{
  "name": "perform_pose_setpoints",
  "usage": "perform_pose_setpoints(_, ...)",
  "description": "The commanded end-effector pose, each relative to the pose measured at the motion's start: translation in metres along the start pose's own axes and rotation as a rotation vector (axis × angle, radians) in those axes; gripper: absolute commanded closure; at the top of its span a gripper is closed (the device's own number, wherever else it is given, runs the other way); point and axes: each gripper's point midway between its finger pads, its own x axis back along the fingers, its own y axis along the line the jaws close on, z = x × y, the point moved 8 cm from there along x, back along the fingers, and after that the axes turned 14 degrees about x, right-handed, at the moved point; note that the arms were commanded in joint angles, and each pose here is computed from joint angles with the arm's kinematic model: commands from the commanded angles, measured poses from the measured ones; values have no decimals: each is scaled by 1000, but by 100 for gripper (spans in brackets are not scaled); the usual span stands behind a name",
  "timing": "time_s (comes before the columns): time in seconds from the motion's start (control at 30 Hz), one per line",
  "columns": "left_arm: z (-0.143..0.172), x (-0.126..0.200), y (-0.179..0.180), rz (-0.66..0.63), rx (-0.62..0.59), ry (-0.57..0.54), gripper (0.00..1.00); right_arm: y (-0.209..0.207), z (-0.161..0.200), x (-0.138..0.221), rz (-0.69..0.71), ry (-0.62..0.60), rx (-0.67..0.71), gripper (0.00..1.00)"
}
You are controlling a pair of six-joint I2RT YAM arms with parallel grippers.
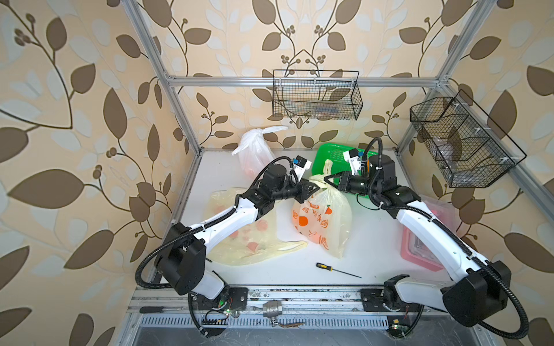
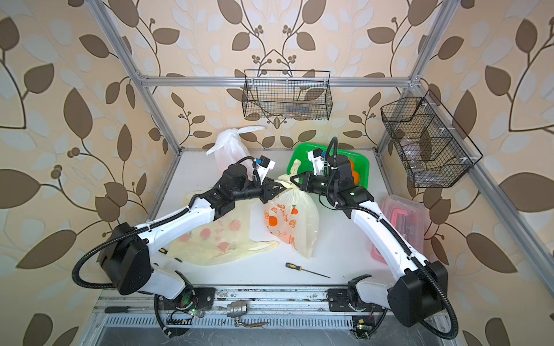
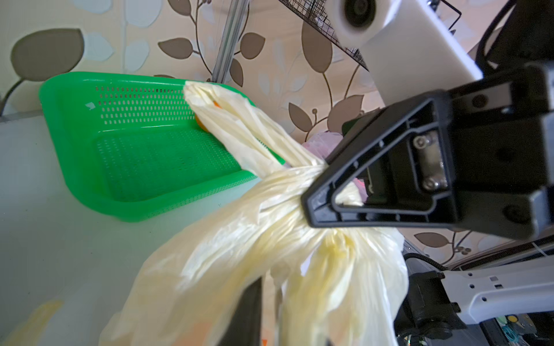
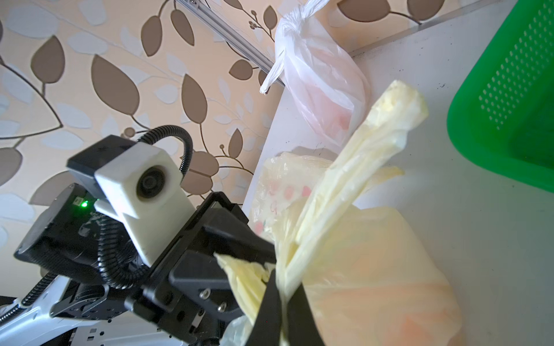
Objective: Place the oranges into plastic bags & tie knots
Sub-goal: Tie the plastic bag at the center of the board.
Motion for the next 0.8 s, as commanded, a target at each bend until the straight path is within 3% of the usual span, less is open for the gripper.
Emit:
perform_pose_setpoints(0.0,-24,33,-17,-7,-33,-159,38,10,-5,10,-41,-67,39,100)
perform_pose_setpoints(0.07,-22,46,-21,-35,-48,-176,30,12,-6,12,-40,-84,60,100)
perform_pose_setpoints(0.13,-19,58,-28,-38,-59,-183,30,14,-8,15,-38,-103,83,100)
perform_pose_setpoints(0.27,-13,71,-42,40,-68,-173,46,18,-11,18,-42,-128,126,100)
perform_pose_setpoints(0.37,-14,68,-48,120,-33,-151,49,20,-12,21,-47,-149,155,100)
perform_pose_setpoints(0.47,-18,60,-45,122,43,-141,38,22,-12,23,-57,-167,187,100)
perform_pose_setpoints(0.53,-20,54,-40,107,99,-136,36,24,-11,23,-66,-173,203,100)
perform_pose_setpoints(0.77,-22,42,-41,176,145,-87,51,26,-10,21,-86,-165,219,100)
